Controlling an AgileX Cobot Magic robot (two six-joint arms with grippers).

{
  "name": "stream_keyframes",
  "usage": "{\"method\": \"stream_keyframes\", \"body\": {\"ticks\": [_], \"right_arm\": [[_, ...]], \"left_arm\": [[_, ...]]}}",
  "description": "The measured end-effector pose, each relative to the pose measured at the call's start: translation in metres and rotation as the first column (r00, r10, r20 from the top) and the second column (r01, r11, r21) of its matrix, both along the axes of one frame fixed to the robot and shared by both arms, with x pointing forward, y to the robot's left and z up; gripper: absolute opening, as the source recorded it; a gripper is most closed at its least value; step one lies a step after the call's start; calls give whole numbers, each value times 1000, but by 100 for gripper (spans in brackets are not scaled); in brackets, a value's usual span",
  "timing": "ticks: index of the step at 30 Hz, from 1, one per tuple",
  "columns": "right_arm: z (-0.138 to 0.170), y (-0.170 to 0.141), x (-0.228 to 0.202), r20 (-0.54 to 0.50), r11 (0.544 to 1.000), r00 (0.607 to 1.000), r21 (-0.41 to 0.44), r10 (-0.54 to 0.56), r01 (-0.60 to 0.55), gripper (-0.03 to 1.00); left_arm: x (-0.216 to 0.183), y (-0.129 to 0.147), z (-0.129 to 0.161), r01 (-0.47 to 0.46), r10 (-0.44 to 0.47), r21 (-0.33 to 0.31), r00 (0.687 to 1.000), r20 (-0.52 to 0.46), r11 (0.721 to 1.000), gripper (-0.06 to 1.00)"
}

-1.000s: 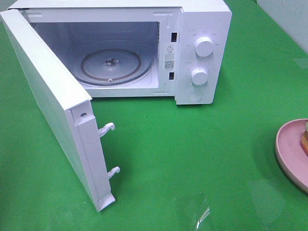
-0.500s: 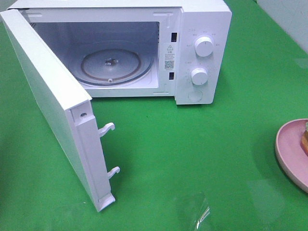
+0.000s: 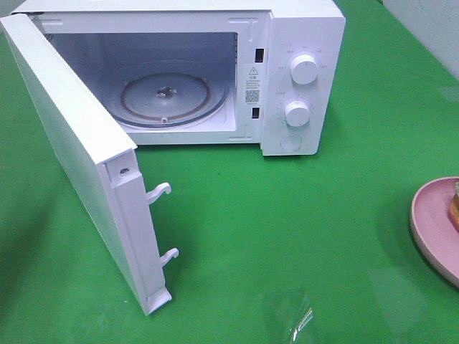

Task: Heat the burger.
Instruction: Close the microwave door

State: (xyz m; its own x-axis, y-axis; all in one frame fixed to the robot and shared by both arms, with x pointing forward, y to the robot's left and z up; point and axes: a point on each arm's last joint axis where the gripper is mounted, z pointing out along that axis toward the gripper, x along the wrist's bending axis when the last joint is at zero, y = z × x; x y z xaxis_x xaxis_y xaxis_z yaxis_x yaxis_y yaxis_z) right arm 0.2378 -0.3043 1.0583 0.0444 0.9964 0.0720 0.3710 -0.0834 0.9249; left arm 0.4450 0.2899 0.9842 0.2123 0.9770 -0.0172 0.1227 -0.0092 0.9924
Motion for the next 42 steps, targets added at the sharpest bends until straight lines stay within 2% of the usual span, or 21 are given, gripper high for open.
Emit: {"method": "stream_keyframes", "body": {"ticks": [1, 2, 5, 11, 31, 33, 36, 42], "right_arm": [[0, 0, 0, 0, 1000, 1000, 0, 0, 0, 76], [0, 0, 0, 0, 1000, 1000, 0, 0, 0, 76], [0, 0, 0, 0, 1000, 1000, 0, 0, 0, 76], [0, 0, 0, 0, 1000, 1000, 0, 0, 0, 76], [0, 0, 0, 0, 1000, 1000, 0, 0, 0, 76], [0, 0, 0, 0, 1000, 1000, 0, 0, 0, 76], [0, 0, 0, 0, 1000, 1000, 0, 0, 0, 76], [0, 0, 0, 0, 1000, 1000, 0, 0, 0, 76]], "left_arm": [[0, 0, 0, 0, 0, 0, 1000, 0, 1000, 0], [6, -4, -3, 45, -45, 1, 999, -16, 999, 0], [9, -5, -5, 64, -64, 1, 998, -27, 998, 0], [30, -27, -12, 165, -165, -2, 984, -63, 986, 0], [59, -75, -27, 224, -229, -52, 968, -102, 973, 0], [67, -90, -24, 238, -244, -69, 965, -92, 969, 0], [69, -94, -24, 242, -248, -70, 965, -90, 968, 0], [81, -121, -25, 259, -265, -78, 960, -90, 963, 0]]}}
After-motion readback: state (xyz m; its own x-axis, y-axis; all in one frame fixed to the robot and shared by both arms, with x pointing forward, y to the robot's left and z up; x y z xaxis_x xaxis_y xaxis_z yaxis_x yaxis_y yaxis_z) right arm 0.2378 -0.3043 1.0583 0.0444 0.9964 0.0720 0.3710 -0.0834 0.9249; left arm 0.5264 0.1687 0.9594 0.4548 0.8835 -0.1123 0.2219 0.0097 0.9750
